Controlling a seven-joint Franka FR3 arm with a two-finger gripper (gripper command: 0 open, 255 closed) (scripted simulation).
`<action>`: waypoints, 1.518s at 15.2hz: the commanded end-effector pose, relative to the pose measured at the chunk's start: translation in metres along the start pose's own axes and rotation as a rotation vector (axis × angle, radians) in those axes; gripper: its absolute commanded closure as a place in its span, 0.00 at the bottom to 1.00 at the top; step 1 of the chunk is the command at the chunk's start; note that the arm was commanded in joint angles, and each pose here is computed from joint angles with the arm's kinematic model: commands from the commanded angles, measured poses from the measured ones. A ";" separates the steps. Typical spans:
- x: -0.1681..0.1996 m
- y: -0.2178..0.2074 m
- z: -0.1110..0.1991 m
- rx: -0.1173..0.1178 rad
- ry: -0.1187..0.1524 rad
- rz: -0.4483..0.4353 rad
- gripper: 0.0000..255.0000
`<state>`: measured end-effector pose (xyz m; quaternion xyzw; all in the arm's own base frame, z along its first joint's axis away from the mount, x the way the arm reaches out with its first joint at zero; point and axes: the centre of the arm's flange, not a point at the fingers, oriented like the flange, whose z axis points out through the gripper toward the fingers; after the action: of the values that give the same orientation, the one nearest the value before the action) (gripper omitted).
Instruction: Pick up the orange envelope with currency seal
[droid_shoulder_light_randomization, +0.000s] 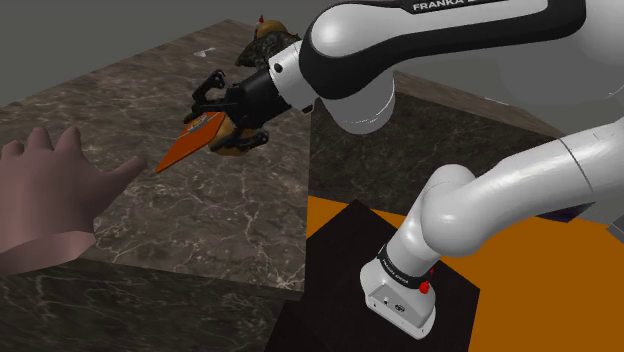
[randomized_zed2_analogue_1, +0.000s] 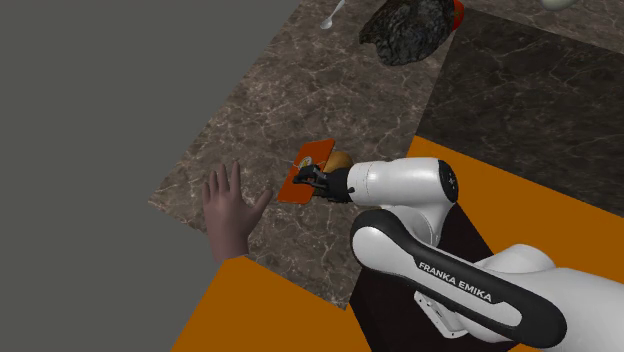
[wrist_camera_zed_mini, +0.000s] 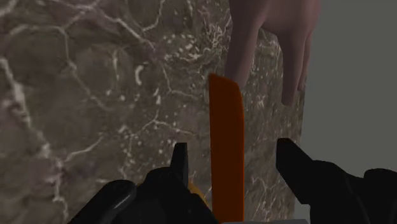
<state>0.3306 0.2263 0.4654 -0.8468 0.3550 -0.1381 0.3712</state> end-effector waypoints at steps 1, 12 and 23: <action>0.000 0.001 0.001 0.000 0.000 0.000 1.00; 0.000 -0.011 -0.010 0.000 0.000 0.000 1.00; -0.002 -0.053 -0.050 0.000 0.000 0.000 1.00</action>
<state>0.3307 0.2258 0.5331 -0.8468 0.3550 -0.1381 0.3713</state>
